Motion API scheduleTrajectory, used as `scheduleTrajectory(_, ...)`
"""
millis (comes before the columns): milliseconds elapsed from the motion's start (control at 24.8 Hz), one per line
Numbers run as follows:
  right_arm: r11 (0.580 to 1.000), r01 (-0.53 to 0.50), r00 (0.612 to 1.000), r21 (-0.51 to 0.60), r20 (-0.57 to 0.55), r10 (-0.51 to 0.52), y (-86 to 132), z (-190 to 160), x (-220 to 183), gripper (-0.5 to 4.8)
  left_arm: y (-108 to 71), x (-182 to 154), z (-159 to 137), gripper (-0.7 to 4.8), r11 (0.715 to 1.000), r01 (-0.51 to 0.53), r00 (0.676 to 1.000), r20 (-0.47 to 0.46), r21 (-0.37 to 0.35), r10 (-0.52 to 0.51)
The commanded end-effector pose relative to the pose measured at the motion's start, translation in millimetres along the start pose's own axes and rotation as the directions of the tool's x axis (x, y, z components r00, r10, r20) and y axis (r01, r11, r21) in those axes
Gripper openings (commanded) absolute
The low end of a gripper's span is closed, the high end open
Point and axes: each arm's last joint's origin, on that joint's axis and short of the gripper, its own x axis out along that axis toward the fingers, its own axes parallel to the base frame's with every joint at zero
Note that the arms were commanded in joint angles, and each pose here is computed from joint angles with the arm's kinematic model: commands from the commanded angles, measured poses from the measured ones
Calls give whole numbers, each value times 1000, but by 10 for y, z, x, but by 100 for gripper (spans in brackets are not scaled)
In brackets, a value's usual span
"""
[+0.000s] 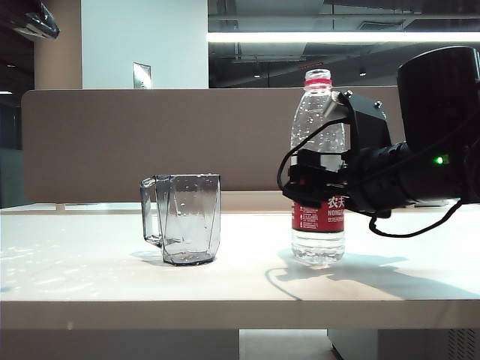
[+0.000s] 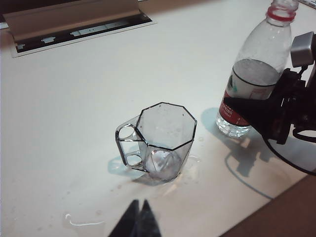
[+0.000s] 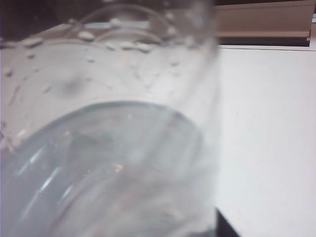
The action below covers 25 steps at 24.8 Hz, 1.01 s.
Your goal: Pick up the mineral water bottle on the table and pour water into the mug until it's half full.
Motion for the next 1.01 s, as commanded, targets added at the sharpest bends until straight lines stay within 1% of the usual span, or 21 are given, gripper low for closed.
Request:
scheduleTrajectory(40, 1000, 5, 1000, -13, 10, -5, 6, 23, 11, 292, -1, -8, 21, -1, 1000, 4, 1000, 15, 1, -4)
scheduleTrajectory(161, 998, 4, 1000, -62, 10, -4, 7, 24, 12, 235, -1, -8, 21, -1, 1000, 4, 1000, 15, 1, -4)
scheduleTrajectory(202, 997, 3, 1000, -83, 10, -2, 7, 25, 12, 228, -1, -8, 21, -1, 1000, 4, 1000, 15, 1, -4)
scheduleTrajectory(404, 978, 3, 1000, -206, 6, -2, 11, 51, 12, 228, -1, -8, 21, -1, 1000, 4, 1000, 15, 1, -4)
scheduleTrajectory(484, 951, -2, 997, -308, -77, -22, 13, 114, 57, 229, -1, -8, 21, -1, 1000, 4, 1000, 15, 1, -4)
scheduleTrajectory(605, 904, 10, 988, -427, -134, -74, 11, 207, 118, 229, -1, -8, 21, -1, 1000, 4, 1000, 15, 1, -4)
scheduleTrajectory(726, 837, 38, 978, -546, -150, -142, 4, 313, 169, 229, -1, -8, 21, -1, 1000, 4, 1000, 15, 1, -4)
scheduleTrajectory(767, 791, 47, 972, -611, -154, -176, 1, 369, 193, 229, -1, -8, 21, -1, 1000, 4, 1000, 15, 1, -4)
scheduleTrajectory(807, 728, 50, 966, -684, -151, -208, -1, 423, 218, 229, -1, -8, 21, -1, 1000, 4, 1000, 15, 1, -4)
scheduleTrajectory(888, 668, 49, 962, -743, -146, -232, -2, 466, 242, 229, -1, -8, 21, -1, 1000, 4, 1000, 15, 1, -4)
scheduleTrajectory(968, 600, 48, 958, -799, -134, -255, -2, 522, 275, 229, -1, -8, 21, -1, 1000, 4, 1000, 15, 1, -4)
scheduleTrajectory(1009, 576, 42, 956, -816, -134, -260, -1, 543, 289, 229, -1, -8, 21, -1, 1000, 4, 1000, 15, 1, -4)
